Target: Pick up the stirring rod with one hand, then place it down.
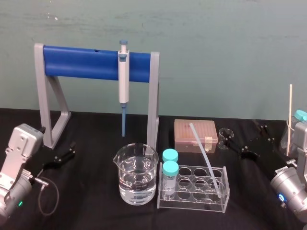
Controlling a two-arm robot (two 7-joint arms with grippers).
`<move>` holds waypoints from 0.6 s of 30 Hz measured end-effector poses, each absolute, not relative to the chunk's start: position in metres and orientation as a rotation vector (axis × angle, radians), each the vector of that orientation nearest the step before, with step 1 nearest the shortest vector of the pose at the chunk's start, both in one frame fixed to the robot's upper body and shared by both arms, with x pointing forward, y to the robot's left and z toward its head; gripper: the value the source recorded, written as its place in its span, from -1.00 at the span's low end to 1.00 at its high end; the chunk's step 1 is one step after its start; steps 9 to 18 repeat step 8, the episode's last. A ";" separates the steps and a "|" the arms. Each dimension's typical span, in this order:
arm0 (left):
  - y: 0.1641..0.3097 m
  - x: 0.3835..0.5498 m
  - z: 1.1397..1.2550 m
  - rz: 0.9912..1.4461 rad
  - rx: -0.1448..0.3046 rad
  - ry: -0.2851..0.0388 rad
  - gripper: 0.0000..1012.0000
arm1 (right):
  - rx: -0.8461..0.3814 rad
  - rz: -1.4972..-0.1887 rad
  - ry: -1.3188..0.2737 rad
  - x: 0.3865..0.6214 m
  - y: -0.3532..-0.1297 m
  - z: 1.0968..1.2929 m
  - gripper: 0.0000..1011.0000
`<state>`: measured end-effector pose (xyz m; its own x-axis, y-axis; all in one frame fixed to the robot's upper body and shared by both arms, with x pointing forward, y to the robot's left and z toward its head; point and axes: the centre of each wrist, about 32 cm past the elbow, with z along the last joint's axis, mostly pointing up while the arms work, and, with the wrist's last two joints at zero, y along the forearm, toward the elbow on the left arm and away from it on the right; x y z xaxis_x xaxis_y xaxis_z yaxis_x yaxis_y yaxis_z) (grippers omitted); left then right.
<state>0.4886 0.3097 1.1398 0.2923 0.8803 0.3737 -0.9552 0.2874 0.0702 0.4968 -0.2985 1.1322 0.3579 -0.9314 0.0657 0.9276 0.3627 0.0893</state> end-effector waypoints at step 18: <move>0.310 0.489 1.140 1.248 0.304 -0.285 0.98 | 0.039 -1.200 -0.111 0.497 -0.299 1.132 0.98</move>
